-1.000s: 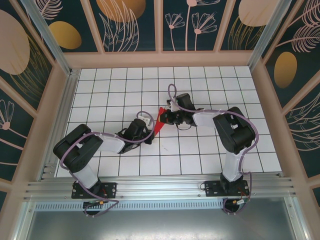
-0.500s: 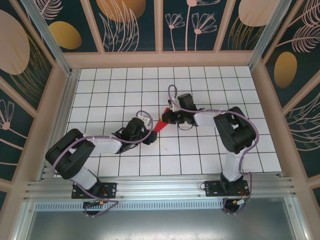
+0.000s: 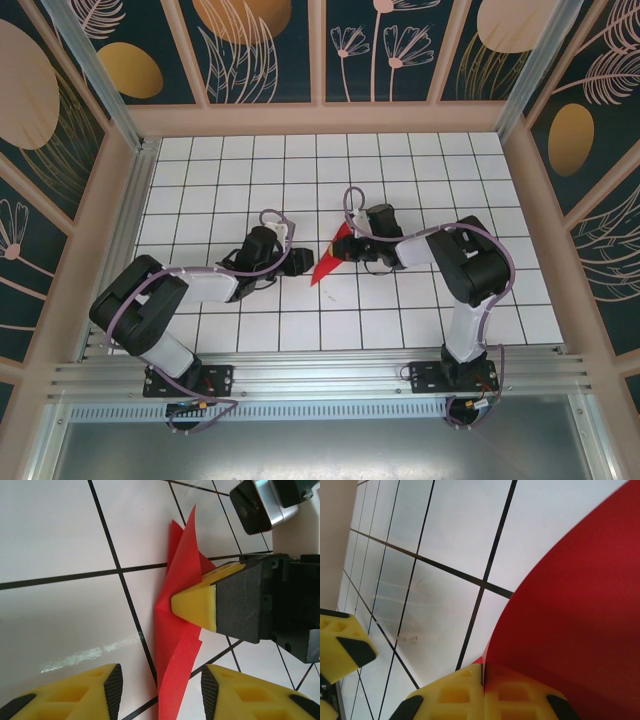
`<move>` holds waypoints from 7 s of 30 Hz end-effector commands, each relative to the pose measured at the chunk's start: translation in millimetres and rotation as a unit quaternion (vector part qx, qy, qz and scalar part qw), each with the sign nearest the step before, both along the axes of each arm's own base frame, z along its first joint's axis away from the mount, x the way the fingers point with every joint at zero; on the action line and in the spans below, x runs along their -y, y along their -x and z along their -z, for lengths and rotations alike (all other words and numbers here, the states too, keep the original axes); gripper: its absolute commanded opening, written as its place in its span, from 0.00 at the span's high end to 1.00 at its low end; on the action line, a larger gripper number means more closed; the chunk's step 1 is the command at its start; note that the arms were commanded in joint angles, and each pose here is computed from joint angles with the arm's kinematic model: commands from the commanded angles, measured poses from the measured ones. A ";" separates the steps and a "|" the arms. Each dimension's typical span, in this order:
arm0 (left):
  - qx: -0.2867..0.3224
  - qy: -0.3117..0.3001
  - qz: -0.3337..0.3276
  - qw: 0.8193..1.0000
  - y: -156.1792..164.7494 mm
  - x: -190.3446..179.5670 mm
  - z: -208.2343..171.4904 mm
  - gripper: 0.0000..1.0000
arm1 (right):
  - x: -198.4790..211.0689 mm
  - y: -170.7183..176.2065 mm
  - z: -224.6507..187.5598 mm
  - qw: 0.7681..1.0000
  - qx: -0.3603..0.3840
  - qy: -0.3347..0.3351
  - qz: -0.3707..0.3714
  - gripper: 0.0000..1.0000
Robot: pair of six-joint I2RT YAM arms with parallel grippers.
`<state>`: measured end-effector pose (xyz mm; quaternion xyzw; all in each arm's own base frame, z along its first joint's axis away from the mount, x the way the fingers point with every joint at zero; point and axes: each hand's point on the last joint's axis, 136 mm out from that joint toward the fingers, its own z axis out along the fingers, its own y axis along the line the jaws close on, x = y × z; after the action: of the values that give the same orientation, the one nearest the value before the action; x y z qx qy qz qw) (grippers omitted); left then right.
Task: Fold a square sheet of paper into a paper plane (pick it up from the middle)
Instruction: Fold the wing for the fifth time at the center of the table.
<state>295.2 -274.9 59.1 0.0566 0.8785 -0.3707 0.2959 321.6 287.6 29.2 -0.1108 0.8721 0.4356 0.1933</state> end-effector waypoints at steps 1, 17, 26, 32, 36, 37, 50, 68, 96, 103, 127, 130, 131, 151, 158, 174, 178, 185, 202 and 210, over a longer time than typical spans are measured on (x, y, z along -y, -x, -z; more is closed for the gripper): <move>0.005 0.024 0.016 1.000 -1.2 9.4 -5.1 0.51 | -6.1 -8.4 -36.2 0.998 0.045 -0.048 -0.001 0.94; 0.016 -0.079 0.059 0.995 15.1 9.6 38.5 0.71 | -10.2 -18.4 -48.6 0.997 0.041 -0.063 0.013 0.94; 0.003 -0.112 0.075 0.991 23.2 9.1 54.8 0.80 | -9.5 -20.4 -53.1 0.997 0.044 -0.066 0.017 0.94; 0.009 -0.120 0.082 0.989 27.2 8.5 53.0 0.82 | -8.3 -23.1 -54.3 0.996 0.045 -0.067 0.022 0.94; 0.015 -0.138 0.084 0.987 28.6 6.0 56.5 0.86 | -8.0 -23.2 -55.7 0.996 0.044 -0.069 0.023 0.94; 0.018 -0.144 0.085 0.986 28.9 5.2 57.5 0.87 | -7.7 -23.2 -56.2 0.996 0.044 -0.069 0.023 0.94; 0.098 -0.241 0.062 0.963 11.1 -12.5 41.9 0.91 | -1.6 -13.7 -42.7 0.999 0.026 -0.035 0.026 0.91; 0.088 -0.270 0.047 0.958 6.9 -19.1 56.3 0.91 | 10.8 -1.1 -19.4 0.996 0.013 0.035 0.083 0.89; 0.099 -0.142 0.078 0.982 19.2 14.2 0.6 0.50 | 21.7 -0.2 12.0 0.993 0.012 0.060 0.102 0.94; 0.052 -0.098 0.036 0.993 -1.2 15.8 -7.8 0.44 | 25.9 5.4 12.8 0.993 0.027 0.051 0.105 0.93; -0.133 -0.041 0.069 0.988 -1.1 26.1 38.0 0.80 | 28.3 10.4 17.7 0.994 0.015 0.023 0.103 0.90; -0.127 -0.038 0.064 0.989 -2.6 24.6 35.3 0.78 | 29.7 11.3 20.2 0.994 0.012 0.026 0.105 0.90; -0.124 -0.036 0.062 0.990 -3.8 24.2 33.8 0.78 | 30.3 11.4 21.1 0.994 0.011 0.027 0.106 0.90; -0.085 0.039 0.054 0.994 -6.6 26.2 -4.4 0.70 | 32.0 11.9 26.1 0.994 0.004 0.033 0.107 0.90; -0.122 0.036 0.073 0.989 2.8 29.7 19.0 0.77 | 32.6 12.3 27.8 0.994 0.002 0.035 0.108 0.90; -0.139 0.015 0.089 0.986 9.4 29.3 37.2 0.82 | 32.6 12.1 29.2 0.993 -0.001 0.036 0.109 0.89; -0.138 0.014 0.091 0.986 10.2 30.4 37.9 0.81 | 33.2 12.6 30.4 0.993 -0.003 0.036 0.110 0.86; -0.141 0.015 0.094 0.985 10.4 33.4 38.3 0.80 | 33.5 12.5 31.0 0.993 -0.007 0.035 0.114 0.81; -0.140 0.038 0.098 0.985 11.7 44.6 23.6 0.77 | 37.5 13.6 43.6 0.991 -0.030 0.046 0.126 0.77; -0.138 0.052 0.100 0.984 12.2 48.3 14.9 0.76 | 40.0 14.6 48.8 0.989 -0.037 0.053 0.131 0.77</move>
<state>280.1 -313.6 27.4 0.0697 0.8930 -0.4262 0.1266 317.0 269.0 28.5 -0.0249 0.8696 0.4242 0.2515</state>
